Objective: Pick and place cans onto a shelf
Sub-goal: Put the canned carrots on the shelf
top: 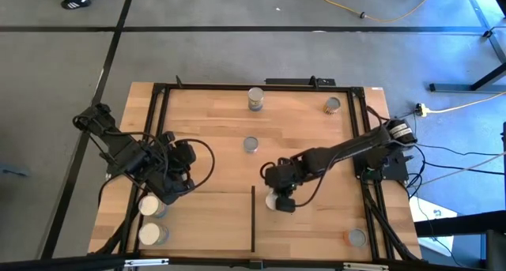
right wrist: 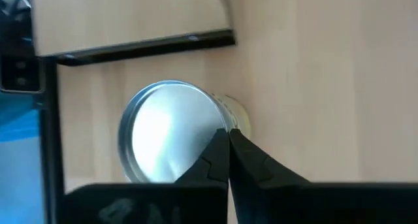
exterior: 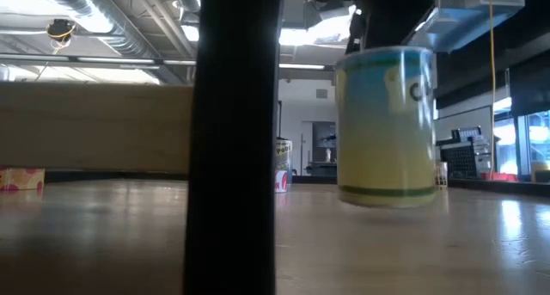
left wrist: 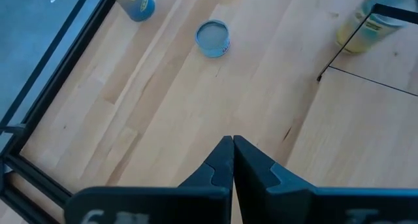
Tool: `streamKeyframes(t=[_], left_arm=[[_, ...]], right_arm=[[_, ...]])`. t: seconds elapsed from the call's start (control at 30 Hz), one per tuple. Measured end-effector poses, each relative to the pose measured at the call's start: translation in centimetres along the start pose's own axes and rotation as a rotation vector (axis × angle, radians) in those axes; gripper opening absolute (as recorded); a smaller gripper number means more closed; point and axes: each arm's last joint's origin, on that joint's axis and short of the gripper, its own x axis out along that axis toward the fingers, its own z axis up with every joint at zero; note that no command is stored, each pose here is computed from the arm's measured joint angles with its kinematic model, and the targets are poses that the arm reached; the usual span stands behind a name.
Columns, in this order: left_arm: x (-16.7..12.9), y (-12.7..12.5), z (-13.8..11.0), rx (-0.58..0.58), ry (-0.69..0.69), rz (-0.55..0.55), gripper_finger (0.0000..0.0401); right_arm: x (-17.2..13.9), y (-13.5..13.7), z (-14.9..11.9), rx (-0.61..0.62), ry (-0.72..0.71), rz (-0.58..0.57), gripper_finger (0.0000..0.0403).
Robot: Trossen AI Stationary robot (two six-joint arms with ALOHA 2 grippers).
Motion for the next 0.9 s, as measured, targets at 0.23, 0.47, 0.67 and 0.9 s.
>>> streamKeyframes(t=[0.23,0.47,0.67,0.9], left_arm=[[0.0,0.0,0.0,-0.005,0.000,0.000,0.0000],[0.1,0.0,0.1,-0.064,0.000,0.003,0.0000],[0.1,0.0,0.1,-0.111,0.000,0.003,0.0000],[0.1,0.1,0.1,-0.122,0.000,0.004,0.0000]], right_arm=[[-0.7,-3.8,0.7,-0.049,0.041,-0.048,0.0000],[-1.9,-7.6,2.0,-0.109,0.043,-0.024,0.0000],[-3.8,-9.8,3.8,-0.188,-0.033,-0.033,0.0000],[-5.5,-11.5,5.2,-0.220,-0.118,-0.012,0.0000]])
